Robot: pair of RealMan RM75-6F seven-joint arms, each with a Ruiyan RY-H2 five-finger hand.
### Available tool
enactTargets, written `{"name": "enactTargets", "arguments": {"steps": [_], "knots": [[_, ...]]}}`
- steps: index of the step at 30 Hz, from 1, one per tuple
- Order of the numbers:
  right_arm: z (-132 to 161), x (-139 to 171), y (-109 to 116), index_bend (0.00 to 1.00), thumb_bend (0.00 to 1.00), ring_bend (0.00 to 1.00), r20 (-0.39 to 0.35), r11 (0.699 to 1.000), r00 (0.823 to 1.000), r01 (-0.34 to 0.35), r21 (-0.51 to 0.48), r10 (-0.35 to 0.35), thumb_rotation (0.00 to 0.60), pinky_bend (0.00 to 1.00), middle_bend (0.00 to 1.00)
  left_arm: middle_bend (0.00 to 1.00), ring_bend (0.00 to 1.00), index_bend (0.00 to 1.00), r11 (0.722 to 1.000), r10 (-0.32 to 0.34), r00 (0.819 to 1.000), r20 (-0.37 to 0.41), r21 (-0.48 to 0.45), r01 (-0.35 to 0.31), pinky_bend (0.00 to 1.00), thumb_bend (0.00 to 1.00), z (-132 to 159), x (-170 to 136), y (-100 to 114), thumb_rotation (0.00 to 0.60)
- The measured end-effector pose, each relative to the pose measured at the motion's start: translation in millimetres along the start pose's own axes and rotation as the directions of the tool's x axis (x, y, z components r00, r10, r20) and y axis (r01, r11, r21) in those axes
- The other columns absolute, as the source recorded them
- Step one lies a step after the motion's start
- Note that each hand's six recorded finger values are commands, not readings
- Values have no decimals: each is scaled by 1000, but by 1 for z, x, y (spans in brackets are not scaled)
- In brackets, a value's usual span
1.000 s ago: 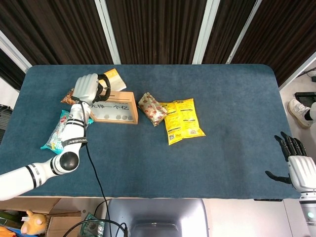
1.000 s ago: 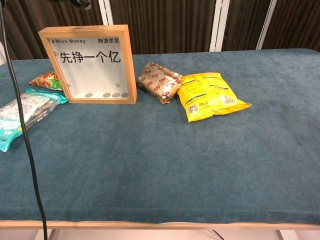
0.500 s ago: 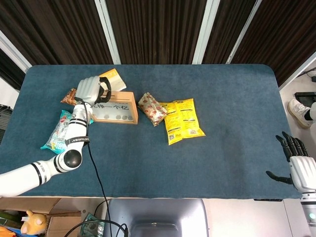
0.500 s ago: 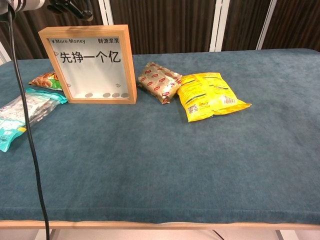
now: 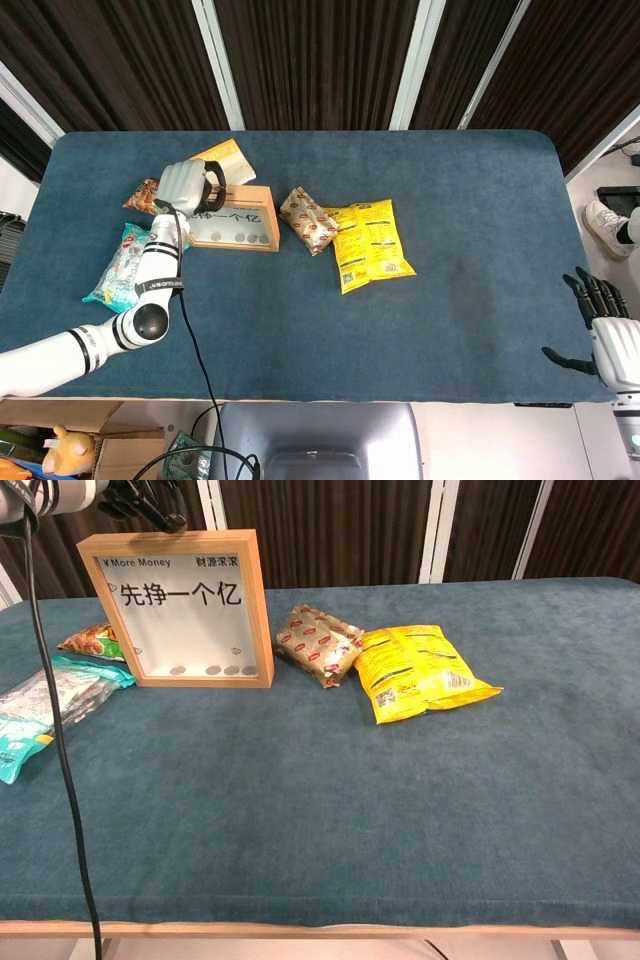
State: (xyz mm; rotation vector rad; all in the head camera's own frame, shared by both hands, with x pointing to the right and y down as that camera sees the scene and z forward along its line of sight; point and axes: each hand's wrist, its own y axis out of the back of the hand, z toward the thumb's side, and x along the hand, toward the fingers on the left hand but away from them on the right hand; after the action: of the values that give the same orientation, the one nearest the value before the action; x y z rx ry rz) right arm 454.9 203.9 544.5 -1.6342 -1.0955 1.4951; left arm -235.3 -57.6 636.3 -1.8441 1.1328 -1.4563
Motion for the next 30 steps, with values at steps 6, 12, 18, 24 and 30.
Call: {"name": "enactTargets", "arguments": {"steps": [6, 12, 18, 24, 30], "knots": [[0, 0, 1, 0, 177, 0, 2, 1000, 1000, 5, -1, -5, 600, 0, 0, 1000, 1000, 718, 1000, -10, 1000, -5, 5, 10, 1000, 625, -4, 1, -2, 600], [0, 0, 0, 0, 177, 0, 2, 1000, 1000, 5, -1, -5, 600, 0, 0, 1000, 1000, 717, 1000, -22, 1000, -6, 9, 22, 1000, 625, -5, 1, -4, 600], [0, 0, 0, 0, 177, 0, 3, 1000, 1000, 3, 0, -3, 600, 0, 0, 1000, 1000, 587, 1000, -22, 1000, -5, 4, 22, 1000, 607, -6, 1, -5, 600], [0, 0, 0, 0, 178, 0, 3, 1000, 1000, 1, 1, -1, 600, 0, 0, 1000, 1000, 294, 1000, -21, 1000, 4, 0, 21, 1000, 514, -6, 0, -5, 600], [-1, 0, 0, 0, 178, 0, 5, 1000, 1000, 2, -1, -2, 600, 0, 0, 1000, 1000, 229, 1000, -14, 1000, 13, -2, 14, 1000, 488, -5, -1, -3, 600]]}}
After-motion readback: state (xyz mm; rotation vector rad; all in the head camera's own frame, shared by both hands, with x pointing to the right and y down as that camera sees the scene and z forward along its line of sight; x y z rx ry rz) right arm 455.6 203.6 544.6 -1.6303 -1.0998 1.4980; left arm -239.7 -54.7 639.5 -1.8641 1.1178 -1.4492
